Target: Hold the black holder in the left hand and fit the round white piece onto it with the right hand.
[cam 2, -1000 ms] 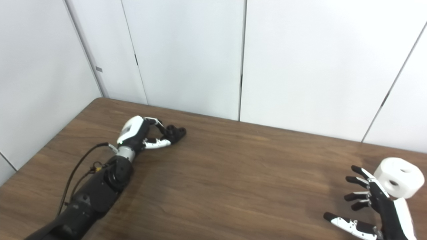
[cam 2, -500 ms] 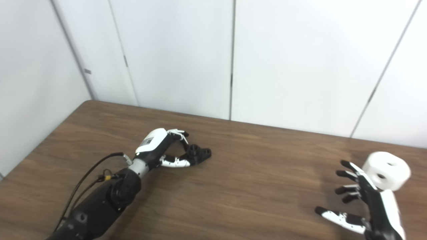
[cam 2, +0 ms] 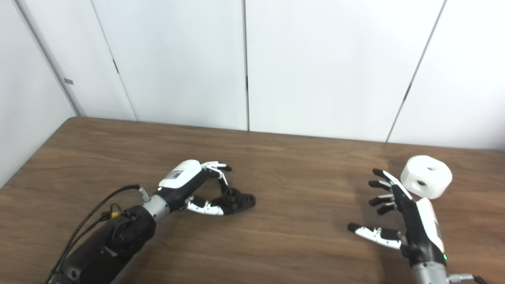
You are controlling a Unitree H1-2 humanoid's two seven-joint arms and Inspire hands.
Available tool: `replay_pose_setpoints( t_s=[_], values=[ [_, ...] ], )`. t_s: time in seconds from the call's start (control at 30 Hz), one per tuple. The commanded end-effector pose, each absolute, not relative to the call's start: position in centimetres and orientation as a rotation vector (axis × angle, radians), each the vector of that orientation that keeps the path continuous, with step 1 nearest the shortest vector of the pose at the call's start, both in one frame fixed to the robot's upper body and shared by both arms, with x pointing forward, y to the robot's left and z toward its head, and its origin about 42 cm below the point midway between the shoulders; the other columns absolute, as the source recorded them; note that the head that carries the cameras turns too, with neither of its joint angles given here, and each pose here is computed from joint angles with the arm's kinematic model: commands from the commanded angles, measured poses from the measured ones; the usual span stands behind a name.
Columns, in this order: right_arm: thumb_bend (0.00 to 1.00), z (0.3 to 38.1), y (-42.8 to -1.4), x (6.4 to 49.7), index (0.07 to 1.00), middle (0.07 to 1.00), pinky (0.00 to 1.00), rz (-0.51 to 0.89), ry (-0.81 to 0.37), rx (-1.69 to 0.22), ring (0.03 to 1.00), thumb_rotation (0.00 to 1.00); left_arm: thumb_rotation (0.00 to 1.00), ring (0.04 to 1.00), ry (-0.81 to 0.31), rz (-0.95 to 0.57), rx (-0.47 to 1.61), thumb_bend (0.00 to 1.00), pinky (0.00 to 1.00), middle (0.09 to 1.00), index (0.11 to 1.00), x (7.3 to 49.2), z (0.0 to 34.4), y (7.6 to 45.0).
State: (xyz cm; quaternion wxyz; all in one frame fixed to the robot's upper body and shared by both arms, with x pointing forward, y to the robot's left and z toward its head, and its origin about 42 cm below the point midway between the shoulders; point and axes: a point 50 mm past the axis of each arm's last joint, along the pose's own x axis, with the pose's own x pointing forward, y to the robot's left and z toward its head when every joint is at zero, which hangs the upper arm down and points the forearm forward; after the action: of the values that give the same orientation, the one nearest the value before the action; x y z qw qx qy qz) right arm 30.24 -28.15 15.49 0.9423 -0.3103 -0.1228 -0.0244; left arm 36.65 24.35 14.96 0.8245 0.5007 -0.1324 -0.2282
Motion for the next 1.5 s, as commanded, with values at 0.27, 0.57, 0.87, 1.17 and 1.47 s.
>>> replay_pose_setpoints(
  t_s=[0.27, 0.57, 0.87, 1.17, 1.47],
  values=[
    [0.64, 17.9, -27.2, 30.8, 0.848, 0.755, 0.46, -0.073, -0.363, -0.646, 0.573, 0.09, 0.07, 0.905, -0.36, -0.661, 1.042, 0.52, 0.81, 0.854, 0.487, 35.1, 14.6, 22.3],
    [0.64, 18.0, -26.9, 30.7, 0.849, 0.759, 0.46, -0.069, -0.364, -0.633, 0.582, 0.09, 0.07, 0.905, -0.356, -0.743, 1.027, 0.52, 0.81, 0.857, 0.487, 34.5, 14.0, 21.5],
    [0.64, 18.0, -26.7, 30.7, 0.847, 0.758, 0.46, -0.067, -0.359, -0.642, 0.58, 0.09, 0.07, 0.908, -0.343, -0.747, 1.054, 0.52, 0.83, 0.864, 0.488, 34.4, 13.9, 21.5],
    [0.63, 18.0, -26.8, 30.6, 0.845, 0.757, 0.46, -0.064, -0.364, -0.635, 0.581, 0.07, 0.07, 0.91, -0.34, -0.739, 1.06, 0.52, 0.83, 0.866, 0.488, 34.4, 14.3, 21.7],
    [0.63, 18.0, -26.9, 30.5, 0.841, 0.755, 0.46, -0.062, -0.363, -0.645, 0.581, 0.09, 0.18, 0.907, -0.373, -0.697, 1.086, 0.78, 0.81, 0.876, 0.557, 34.5, 15.1, 22.2]
  ],
)
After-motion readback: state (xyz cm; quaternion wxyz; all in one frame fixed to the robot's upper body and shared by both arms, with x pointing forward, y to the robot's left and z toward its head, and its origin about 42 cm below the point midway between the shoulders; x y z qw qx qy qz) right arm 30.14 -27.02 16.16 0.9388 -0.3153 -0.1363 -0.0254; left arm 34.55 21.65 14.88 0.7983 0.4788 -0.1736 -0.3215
